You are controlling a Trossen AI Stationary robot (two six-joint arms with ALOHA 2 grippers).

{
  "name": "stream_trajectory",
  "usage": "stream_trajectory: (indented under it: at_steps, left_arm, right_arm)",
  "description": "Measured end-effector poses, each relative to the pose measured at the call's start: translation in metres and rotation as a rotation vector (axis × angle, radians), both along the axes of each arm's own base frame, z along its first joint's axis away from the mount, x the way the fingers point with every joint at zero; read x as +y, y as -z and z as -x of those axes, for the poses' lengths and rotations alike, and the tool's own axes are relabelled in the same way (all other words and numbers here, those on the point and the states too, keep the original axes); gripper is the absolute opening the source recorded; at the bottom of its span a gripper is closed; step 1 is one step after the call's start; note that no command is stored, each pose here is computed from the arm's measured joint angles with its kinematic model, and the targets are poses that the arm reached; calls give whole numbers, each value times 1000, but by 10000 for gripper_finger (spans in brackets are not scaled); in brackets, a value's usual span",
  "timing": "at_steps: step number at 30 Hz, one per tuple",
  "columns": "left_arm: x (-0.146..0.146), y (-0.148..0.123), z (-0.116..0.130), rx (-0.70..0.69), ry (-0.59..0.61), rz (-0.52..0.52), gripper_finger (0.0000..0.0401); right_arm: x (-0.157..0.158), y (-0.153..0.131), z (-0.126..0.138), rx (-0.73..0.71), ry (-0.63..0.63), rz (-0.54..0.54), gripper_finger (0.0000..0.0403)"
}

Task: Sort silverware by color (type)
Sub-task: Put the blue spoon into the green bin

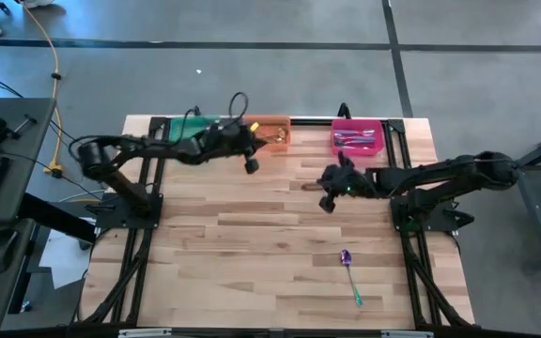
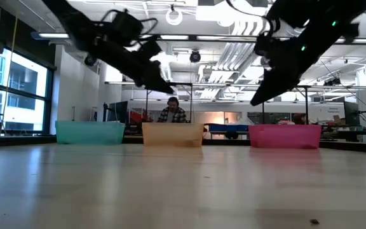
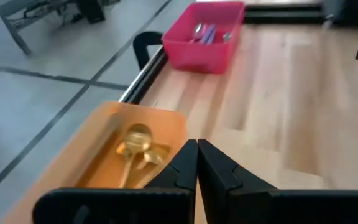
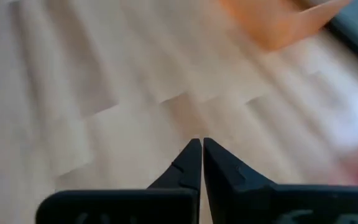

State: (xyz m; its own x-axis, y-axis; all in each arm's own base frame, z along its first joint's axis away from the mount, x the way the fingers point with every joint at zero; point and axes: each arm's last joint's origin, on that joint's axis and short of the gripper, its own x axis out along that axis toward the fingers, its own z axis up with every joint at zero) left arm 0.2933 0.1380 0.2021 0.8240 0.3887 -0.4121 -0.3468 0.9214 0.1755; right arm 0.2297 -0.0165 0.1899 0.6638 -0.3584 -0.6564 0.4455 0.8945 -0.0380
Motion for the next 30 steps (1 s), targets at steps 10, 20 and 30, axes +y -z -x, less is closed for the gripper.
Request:
stream_trajectory:
  at_steps: [10,20,30]
  left_arm:
    - [-66,6,35,-162,119,56,1]
    - [-97,18,44,-147,129,95,1]
    - [-117,17,41,-147,151,82,1]
  right_arm:
    - [79,-2,25,129,118,-307,0]
    - [141,6,68,213,214,-552,1]
    - [179,34,72,378,286,-667,90]
